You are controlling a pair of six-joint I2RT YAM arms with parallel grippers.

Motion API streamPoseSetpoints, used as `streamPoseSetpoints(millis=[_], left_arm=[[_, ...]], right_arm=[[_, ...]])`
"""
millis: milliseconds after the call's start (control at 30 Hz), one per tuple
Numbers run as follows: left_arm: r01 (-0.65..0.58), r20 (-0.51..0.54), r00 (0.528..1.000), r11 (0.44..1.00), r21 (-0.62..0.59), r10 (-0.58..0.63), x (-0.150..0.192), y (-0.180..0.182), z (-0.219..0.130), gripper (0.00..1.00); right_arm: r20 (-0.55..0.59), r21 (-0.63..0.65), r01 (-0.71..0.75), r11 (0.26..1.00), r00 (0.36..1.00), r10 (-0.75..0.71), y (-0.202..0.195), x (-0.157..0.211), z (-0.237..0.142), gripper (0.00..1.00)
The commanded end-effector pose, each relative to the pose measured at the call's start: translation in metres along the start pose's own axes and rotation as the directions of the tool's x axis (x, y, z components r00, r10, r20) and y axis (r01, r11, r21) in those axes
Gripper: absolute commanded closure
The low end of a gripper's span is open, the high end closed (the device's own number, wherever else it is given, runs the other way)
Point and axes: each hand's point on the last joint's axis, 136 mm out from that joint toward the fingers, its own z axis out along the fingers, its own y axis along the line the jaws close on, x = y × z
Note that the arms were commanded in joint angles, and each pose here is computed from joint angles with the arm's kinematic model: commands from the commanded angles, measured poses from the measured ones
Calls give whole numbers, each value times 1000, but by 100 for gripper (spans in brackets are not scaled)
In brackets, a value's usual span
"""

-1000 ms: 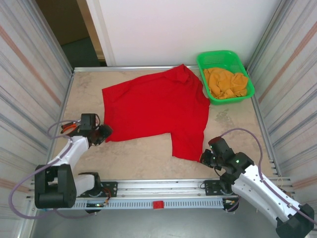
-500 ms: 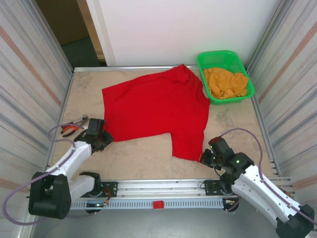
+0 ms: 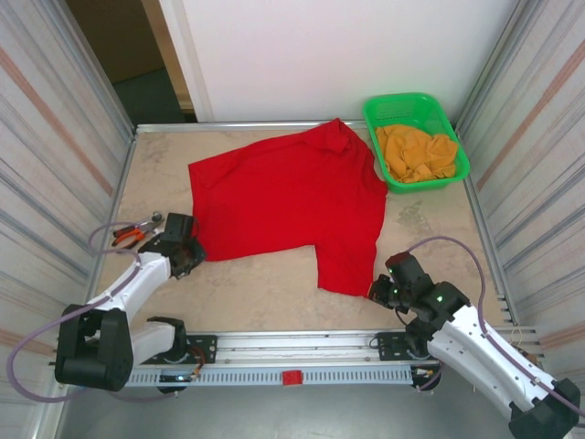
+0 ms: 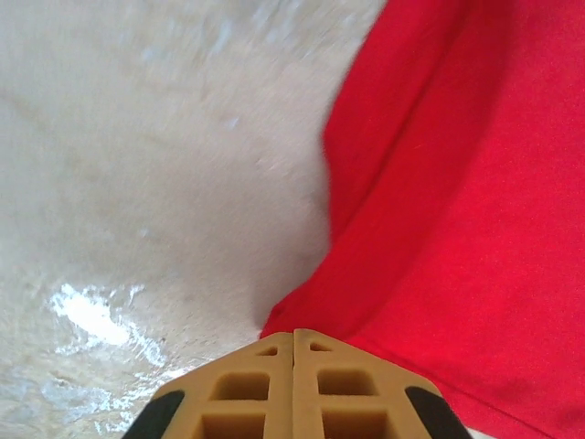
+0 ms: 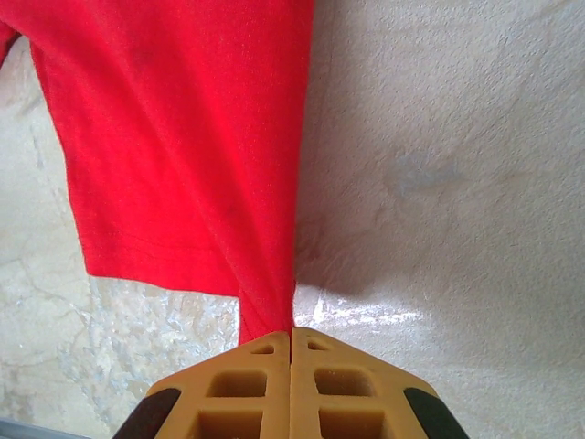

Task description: Fold the inside-out t-shirt

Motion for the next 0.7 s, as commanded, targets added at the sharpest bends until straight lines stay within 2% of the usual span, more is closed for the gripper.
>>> streamPoseSetpoints(millis=[0,133,200,300,367,400,433,533,667], left_arm=[[-169,67,983,986,-8,169,-30,-13,-27,100],[-353,4,935,931,-95,355,-44,-12,-41,100],[-384,-20,923,919,-94,384,-45,-14,-43,100],[-355,-45,934,935,-21,354,-36,-26,-43,100],[-318,-59,947,948,-14,316,-26,-25,-40,77],[-304,-60,951,953,-6,303,-21,-25,-36,69],[-286,-66,956,958,0,286,-16,-24,-31,67],[-211,-110,971,977,28,213,4,-22,-14,66],[-186,-110,977,982,-31,182,17,-13,0,70]], right_arm=[[29,-27,-17,999,999,18,9,-8,-8,100],[51,-41,-21,999,998,23,14,-14,-14,100],[67,-51,-21,998,997,24,18,-18,-19,100],[77,-68,-12,998,997,17,25,-23,-25,100],[76,-68,-8,998,997,14,26,-24,-26,100],[75,-67,-8,998,997,13,25,-24,-25,100],[75,-68,-9,998,997,14,25,-24,-25,100],[69,-64,-14,998,997,19,21,-22,-22,100],[64,-67,-21,998,998,25,20,-21,-21,100]])
